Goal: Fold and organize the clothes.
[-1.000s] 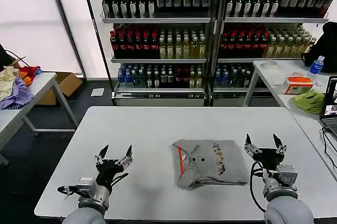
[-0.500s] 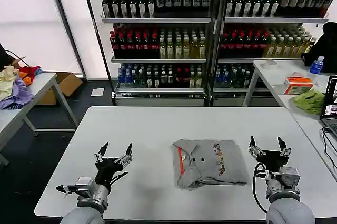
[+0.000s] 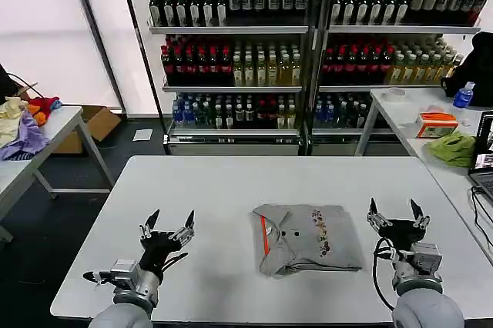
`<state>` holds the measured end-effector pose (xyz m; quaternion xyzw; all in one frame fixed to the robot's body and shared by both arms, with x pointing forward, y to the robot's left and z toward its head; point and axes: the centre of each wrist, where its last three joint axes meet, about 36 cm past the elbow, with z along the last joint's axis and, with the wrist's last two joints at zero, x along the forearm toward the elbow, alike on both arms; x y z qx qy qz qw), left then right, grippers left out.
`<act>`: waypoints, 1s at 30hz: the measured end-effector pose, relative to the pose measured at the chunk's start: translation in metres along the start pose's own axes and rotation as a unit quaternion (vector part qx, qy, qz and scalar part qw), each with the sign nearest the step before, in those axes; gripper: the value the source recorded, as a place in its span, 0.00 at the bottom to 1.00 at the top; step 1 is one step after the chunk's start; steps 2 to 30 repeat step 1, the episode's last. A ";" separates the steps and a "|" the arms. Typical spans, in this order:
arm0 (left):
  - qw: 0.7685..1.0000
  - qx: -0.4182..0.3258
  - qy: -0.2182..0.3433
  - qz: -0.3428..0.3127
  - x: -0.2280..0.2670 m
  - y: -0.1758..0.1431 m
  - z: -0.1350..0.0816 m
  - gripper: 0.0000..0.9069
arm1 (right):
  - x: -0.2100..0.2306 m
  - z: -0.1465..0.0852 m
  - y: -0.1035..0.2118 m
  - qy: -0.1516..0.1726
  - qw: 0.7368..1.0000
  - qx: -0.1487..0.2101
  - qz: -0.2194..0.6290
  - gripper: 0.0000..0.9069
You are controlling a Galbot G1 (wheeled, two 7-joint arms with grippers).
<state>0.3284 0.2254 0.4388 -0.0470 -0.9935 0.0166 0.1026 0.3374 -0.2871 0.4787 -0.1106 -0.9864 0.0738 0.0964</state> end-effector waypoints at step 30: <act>1.000 -0.001 0.001 0.001 0.000 0.000 0.001 1.00 | 0.000 0.000 0.000 0.000 1.000 0.000 0.000 1.00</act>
